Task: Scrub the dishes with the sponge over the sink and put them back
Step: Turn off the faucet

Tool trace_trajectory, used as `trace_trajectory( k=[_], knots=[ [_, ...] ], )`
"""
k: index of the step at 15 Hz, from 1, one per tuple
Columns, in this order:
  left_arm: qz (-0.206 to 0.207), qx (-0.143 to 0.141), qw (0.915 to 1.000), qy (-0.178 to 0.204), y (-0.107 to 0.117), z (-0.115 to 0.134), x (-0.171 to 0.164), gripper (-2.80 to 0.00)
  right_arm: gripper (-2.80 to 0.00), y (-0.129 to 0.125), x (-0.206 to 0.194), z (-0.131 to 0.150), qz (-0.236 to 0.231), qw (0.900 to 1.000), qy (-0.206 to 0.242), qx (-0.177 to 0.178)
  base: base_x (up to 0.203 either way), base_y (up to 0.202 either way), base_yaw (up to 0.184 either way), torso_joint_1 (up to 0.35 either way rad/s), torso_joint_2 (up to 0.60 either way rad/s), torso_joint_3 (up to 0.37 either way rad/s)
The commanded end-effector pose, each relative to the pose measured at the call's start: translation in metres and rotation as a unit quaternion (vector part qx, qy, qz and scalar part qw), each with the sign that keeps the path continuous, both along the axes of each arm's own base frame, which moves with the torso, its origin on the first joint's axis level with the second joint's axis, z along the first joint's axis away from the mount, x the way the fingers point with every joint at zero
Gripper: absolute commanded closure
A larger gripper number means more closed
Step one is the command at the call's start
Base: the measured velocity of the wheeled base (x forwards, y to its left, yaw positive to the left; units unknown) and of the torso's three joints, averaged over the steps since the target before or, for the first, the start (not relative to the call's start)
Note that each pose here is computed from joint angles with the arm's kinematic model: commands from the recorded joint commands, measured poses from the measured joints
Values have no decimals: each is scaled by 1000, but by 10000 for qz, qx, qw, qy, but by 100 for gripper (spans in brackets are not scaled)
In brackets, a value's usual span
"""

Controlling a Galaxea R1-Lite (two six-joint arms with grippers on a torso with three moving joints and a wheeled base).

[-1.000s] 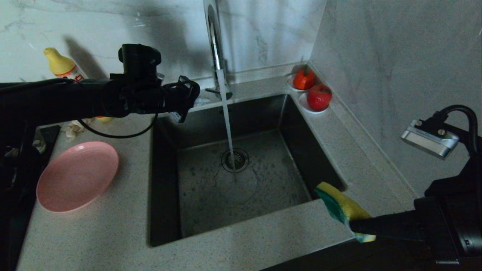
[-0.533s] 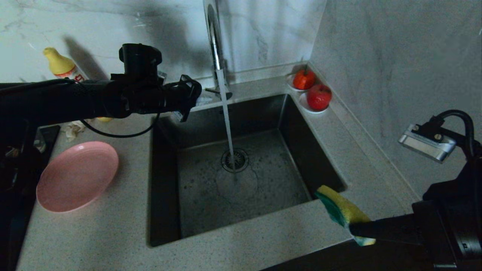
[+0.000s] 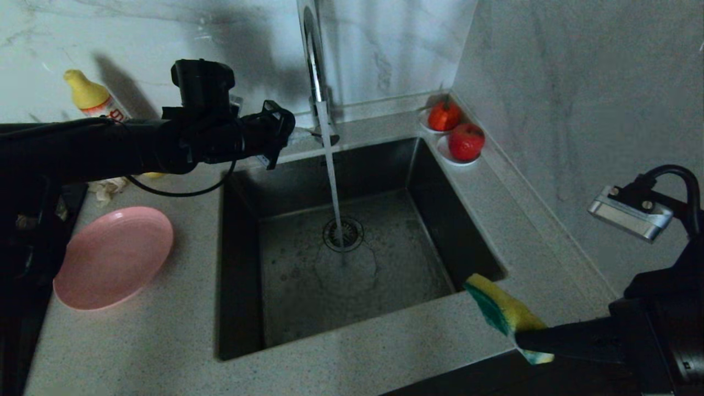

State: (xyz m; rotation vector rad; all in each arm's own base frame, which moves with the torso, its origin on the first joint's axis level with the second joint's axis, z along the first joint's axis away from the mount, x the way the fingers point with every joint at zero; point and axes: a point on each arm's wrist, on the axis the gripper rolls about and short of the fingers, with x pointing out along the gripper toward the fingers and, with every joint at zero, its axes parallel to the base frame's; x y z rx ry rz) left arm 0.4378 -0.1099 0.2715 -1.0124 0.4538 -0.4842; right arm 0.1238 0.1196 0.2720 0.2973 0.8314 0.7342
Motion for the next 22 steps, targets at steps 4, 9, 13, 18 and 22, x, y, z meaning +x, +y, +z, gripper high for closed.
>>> trace_trajectory(
  k=[4,9,13,18,22],
  knots=[
    [25,-2,10000,47,0,-5,3,0,0,-1,-1,1,-20,10000,4,19,0,0,0,0,0,0],
    [245,-22,9996,-162,-1,-10,11,0,0,-1,-1,-3,-13,10000,59,-27,0,0,0,0,0,0],
    [276,-63,9990,-333,-2,-13,17,0,0,0,0,-4,-3,10000,80,-48,0,0,0,0,0,0],
    [388,-120,9974,-590,1,-10,19,0,0,2,2,-7,2,10000,62,-23,0,0,0,0,0,0],
    [452,-165,9958,-781,7,-3,19,0,0,4,4,-10,6,9999,-50,92,0,0,0,0,0,0]
  ],
)
